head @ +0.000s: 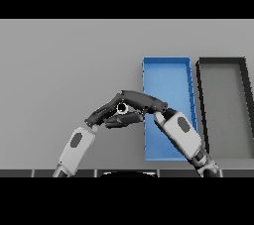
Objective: Pick up the blue pipe and place it into the blue bin.
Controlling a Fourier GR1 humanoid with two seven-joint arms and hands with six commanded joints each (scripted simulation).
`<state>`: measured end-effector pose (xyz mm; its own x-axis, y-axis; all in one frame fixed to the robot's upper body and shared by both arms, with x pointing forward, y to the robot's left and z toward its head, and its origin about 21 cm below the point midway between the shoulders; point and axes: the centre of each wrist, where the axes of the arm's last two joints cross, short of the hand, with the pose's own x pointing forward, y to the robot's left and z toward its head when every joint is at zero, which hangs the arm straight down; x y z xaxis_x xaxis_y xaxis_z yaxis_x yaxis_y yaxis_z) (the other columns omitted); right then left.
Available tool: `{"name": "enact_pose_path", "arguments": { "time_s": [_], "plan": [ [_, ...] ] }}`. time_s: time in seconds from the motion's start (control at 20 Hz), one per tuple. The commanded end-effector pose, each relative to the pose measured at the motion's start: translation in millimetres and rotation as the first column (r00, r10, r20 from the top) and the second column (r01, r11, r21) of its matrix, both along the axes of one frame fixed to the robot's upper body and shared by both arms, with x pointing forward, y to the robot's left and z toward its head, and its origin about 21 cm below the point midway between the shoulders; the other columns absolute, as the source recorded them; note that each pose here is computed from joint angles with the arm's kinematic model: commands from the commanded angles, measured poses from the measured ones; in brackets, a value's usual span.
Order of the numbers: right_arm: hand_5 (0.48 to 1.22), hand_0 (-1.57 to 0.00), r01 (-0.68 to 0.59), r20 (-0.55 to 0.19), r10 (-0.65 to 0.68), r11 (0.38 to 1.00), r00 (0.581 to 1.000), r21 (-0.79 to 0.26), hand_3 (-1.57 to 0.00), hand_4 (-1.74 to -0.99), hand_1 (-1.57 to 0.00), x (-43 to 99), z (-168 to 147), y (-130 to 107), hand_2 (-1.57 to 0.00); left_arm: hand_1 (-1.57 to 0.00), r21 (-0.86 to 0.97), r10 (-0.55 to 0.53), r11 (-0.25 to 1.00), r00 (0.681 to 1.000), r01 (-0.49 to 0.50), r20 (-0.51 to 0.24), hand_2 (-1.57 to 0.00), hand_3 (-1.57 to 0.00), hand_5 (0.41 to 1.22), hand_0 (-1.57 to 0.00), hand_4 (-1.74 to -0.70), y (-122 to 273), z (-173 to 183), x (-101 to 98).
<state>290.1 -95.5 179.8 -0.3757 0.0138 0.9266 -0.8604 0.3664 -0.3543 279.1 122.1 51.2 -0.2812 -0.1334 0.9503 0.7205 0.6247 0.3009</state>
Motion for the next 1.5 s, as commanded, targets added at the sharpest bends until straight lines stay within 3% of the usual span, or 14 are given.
{"name": "enact_pose_path", "arguments": {
  "time_s": [0.0, 0.15, 0.3, 0.45, 0.6, 0.7, 0.9, 1.0, 1.15, 1.3, 1.45],
  "plan": [
    [1.217, -1.57, 0.009, 0.007, -0.009, 1.000, 1.000, -0.003, -1.57, -1.740, -1.57, -0.6, 0.6, 1.1, -1.57, -0.22, 0.004, 0.008, 1.000, 1.000, -0.008, -0.016, -0.22, -0.19, 0.848, -0.24, -1.02, -2.2, 1.1, -1.5],
    [1.219, -1.57, 0.019, 0.007, -0.019, 1.000, 1.000, -0.007, -1.57, -1.740, -1.57, 2.4, 0.4, 5.1, -1.57, -0.11, 0.007, 0.023, 1.000, 0.998, -0.022, -0.056, -0.11, -0.10, 0.647, -0.12, -0.97, -3.1, -1.7, -1.4],
    [1.220, -1.57, -0.003, -0.019, 0.003, 1.000, 1.000, 0.025, -1.57, -1.741, -1.57, 2.6, 4.5, 1.5, -1.57, -0.06, 0.008, 0.031, 1.000, 0.998, -0.030, -0.059, -0.06, -0.05, 0.538, -0.06, -0.96, -1.3, -4.6, -2.6],
    [1.220, -1.57, -0.019, -0.081, 0.026, 0.996, 0.996, 0.092, -1.57, -1.741, -1.57, 2.7, 1.8, 0.4, -1.57, -0.03, 0.028, 0.043, 0.999, 0.997, -0.041, -0.061, -0.03, -0.03, 0.484, -0.03, -0.93, -0.4, -6.1, -4.0],
    [1.221, -1.57, -0.002, -0.150, 0.021, 0.992, 0.988, 0.126, -1.57, -1.741, -1.57, 6.5, 32.7, 1.3, -1.57, -0.01, 0.035, 0.039, 0.999, 0.997, -0.037, -0.063, -0.01, -0.01, 0.470, -0.02, -0.91, -2.5, -7.4, -4.5],
    [1.221, -1.57, -0.016, -0.157, 0.042, 0.986, 0.987, 0.164, -1.57, -1.741, -1.57, 10.8, 56.0, -2.0, -1.57, -0.01, 0.054, 0.044, 0.998, 0.996, -0.040, -0.076, -0.01, -0.01, 0.456, -0.01, -0.91, -1.2, -8.9, -3.2],
    [1.221, -1.57, -0.039, -0.117, 0.071, 0.965, 0.991, 0.260, -1.57, -1.741, -1.57, 35.5, 108.7, -12.9, -1.57, 0.00, 0.056, 0.045, 0.998, 0.995, -0.040, -0.087, 0.00, 0.00, 0.437, 0.00, -0.91, -2.8, -4.0, 0.3],
    [1.221, -1.57, 0.049, -0.080, -0.024, 0.944, 0.997, 0.327, -1.57, -1.741, -1.57, 47.0, 131.6, -23.9, -1.57, 0.00, 0.061, 0.052, 0.997, 0.995, -0.047, -0.089, 0.00, 0.00, 0.433, 0.00, -0.90, -0.7, -5.7, -1.6],
    [1.221, -1.57, 0.206, -0.066, -0.195, 0.919, 0.979, 0.336, -1.57, -1.741, -1.57, 65.8, 158.1, -40.1, -1.57, 0.00, 0.068, 0.050, 0.997, 0.996, -0.044, -0.080, 0.00, 0.00, 0.428, 0.00, -0.89, 0.8, -1.3, -2.2],
    [1.221, -1.57, 0.360, -0.125, -0.337, 0.884, 0.933, 0.297, -1.57, -1.741, -1.57, 94.7, 151.5, -66.3, -1.57, 0.00, 0.071, 0.048, 0.997, 0.995, -0.042, -0.083, 0.00, 0.00, 0.415, 0.00, -0.89, 1.5, -2.5, -1.8],
    [1.221, -1.57, 0.468, -0.140, -0.447, 0.847, 0.883, 0.252, -1.57, -1.741, -1.57, 112.2, 136.0, -94.3, -1.57, 0.00, 0.071, 0.051, 0.996, 0.997, -0.047, -0.057, 0.00, 0.00, 0.412, 0.00, -0.88, 4.9, -0.8, -1.4]
  ]
}}
